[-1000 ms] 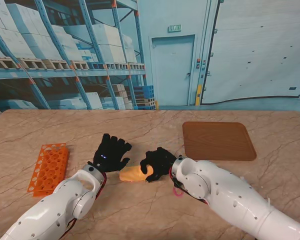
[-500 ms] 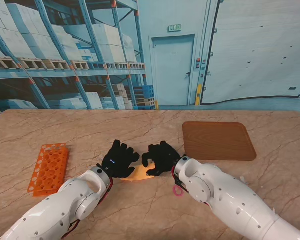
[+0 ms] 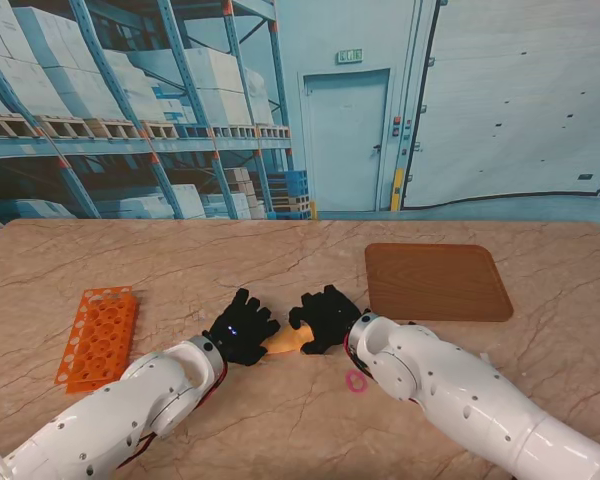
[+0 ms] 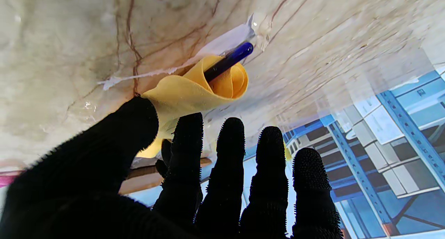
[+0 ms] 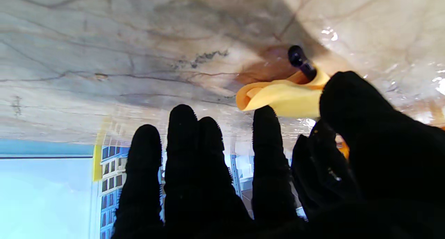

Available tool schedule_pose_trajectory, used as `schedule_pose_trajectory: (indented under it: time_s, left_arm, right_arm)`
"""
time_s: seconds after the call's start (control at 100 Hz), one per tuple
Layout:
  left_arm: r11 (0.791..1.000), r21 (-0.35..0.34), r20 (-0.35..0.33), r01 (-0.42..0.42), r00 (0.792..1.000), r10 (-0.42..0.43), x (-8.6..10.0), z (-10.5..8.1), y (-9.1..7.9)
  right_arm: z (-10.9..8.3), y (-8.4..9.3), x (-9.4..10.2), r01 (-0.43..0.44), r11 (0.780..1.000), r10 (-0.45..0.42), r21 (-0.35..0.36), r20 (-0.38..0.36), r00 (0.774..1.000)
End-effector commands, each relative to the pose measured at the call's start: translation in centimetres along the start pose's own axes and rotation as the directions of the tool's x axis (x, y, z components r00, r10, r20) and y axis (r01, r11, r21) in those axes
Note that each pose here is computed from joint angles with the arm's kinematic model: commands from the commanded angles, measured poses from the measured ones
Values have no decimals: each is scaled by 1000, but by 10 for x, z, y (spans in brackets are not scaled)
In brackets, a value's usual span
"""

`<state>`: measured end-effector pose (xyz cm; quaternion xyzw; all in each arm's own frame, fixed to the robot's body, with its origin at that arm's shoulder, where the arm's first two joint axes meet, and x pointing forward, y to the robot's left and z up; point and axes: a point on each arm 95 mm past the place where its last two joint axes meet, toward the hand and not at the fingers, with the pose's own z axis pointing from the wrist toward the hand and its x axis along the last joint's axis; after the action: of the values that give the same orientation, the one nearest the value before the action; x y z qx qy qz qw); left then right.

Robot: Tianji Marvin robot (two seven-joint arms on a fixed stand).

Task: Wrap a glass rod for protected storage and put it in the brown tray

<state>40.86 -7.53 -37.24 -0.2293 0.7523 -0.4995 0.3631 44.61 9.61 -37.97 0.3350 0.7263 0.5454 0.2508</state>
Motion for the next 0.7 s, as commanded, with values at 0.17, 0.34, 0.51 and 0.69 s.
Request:
schedule_pose_trajectory:
  time_s: [0.17, 0.34, 0.51, 0.69]
  left_arm:
    - [999, -37, -3, -5, 1000, 5, 3, 2, 7]
    - [999, -47, -2, -15, 1000, 15, 4, 3, 9]
    - [998, -63, 7, -15, 1000, 15, 6, 2, 9]
    - [996, -84, 11, -12, 1000, 13, 6, 1, 9]
  right_arm:
    - [-4, 3, 4, -33, 999, 33, -30, -1, 999]
    - [-6, 8, 3, -57, 996, 58, -64, 8, 998]
    - [2, 8, 2, -66, 996, 66, -54, 11, 998]
    - [9, 2, 5, -29, 999, 29, -23, -14, 999]
